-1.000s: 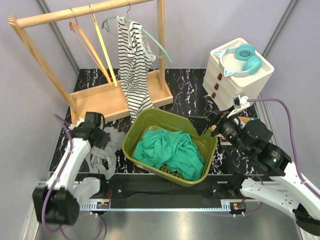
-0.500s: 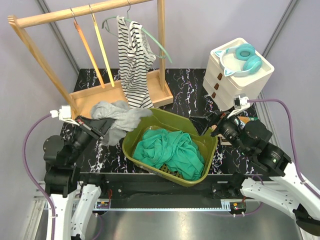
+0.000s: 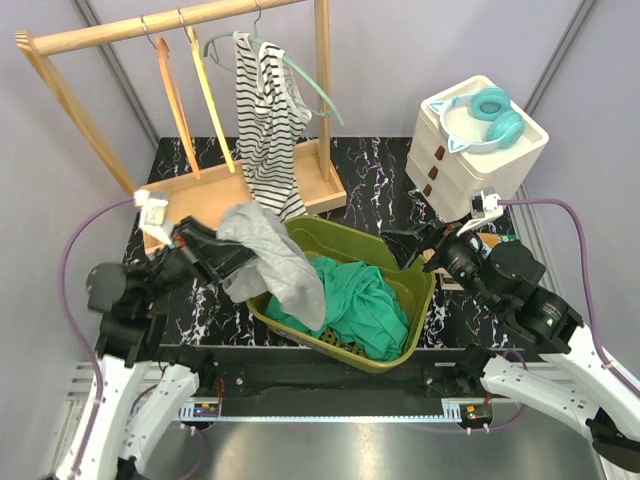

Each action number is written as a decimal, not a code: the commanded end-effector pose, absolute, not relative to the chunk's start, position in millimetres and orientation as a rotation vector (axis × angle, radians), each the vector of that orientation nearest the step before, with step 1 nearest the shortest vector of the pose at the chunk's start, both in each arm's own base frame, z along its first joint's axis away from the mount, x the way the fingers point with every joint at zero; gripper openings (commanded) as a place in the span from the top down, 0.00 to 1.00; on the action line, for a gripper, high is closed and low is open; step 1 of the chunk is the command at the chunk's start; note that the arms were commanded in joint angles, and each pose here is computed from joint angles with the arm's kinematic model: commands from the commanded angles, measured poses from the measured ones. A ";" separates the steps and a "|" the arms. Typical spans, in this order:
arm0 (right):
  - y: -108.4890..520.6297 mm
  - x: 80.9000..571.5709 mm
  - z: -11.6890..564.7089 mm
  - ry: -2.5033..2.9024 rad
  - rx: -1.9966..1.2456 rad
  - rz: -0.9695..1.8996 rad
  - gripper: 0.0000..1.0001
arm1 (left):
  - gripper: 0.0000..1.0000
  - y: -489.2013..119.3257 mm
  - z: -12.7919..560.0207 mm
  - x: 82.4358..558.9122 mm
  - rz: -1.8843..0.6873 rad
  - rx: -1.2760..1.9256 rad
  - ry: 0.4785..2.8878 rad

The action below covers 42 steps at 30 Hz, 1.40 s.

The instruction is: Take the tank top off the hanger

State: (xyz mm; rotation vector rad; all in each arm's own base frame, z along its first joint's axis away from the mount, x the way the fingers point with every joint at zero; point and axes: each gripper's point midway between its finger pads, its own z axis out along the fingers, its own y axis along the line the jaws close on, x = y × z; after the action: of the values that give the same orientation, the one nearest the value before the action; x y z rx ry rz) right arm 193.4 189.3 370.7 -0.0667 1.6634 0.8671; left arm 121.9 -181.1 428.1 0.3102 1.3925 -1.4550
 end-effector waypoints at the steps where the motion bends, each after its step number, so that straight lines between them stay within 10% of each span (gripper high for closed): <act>1: 186.0 200.2 376.9 1.644 -0.019 0.848 0.00 | 1.00 -216.9 445.9 118.0 -1.544 0.429 1.354; 15: 153.7 192.6 374.9 1.636 0.039 0.773 0.00 | 0.99 -300.0 386.3 172.4 -1.274 0.493 1.691; 22: 152.2 196.4 362.6 1.679 0.025 0.713 0.00 | 0.19 -263.0 330.8 190.9 -1.007 0.364 1.865; 24: 155.4 199.6 360.2 1.692 0.011 0.696 0.00 | 0.10 -254.3 321.2 187.5 -0.972 0.371 1.888; 42: 259.6 312.0 416.4 1.645 -0.306 0.381 0.00 | 0.11 -198.5 269.9 155.2 -0.925 0.255 1.931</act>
State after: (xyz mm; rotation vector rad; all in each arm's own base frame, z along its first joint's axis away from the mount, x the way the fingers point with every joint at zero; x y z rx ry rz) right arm 282.9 250.6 349.3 -0.2876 1.8186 0.4506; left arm 156.4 -205.4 272.6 0.2956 1.9528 -0.9230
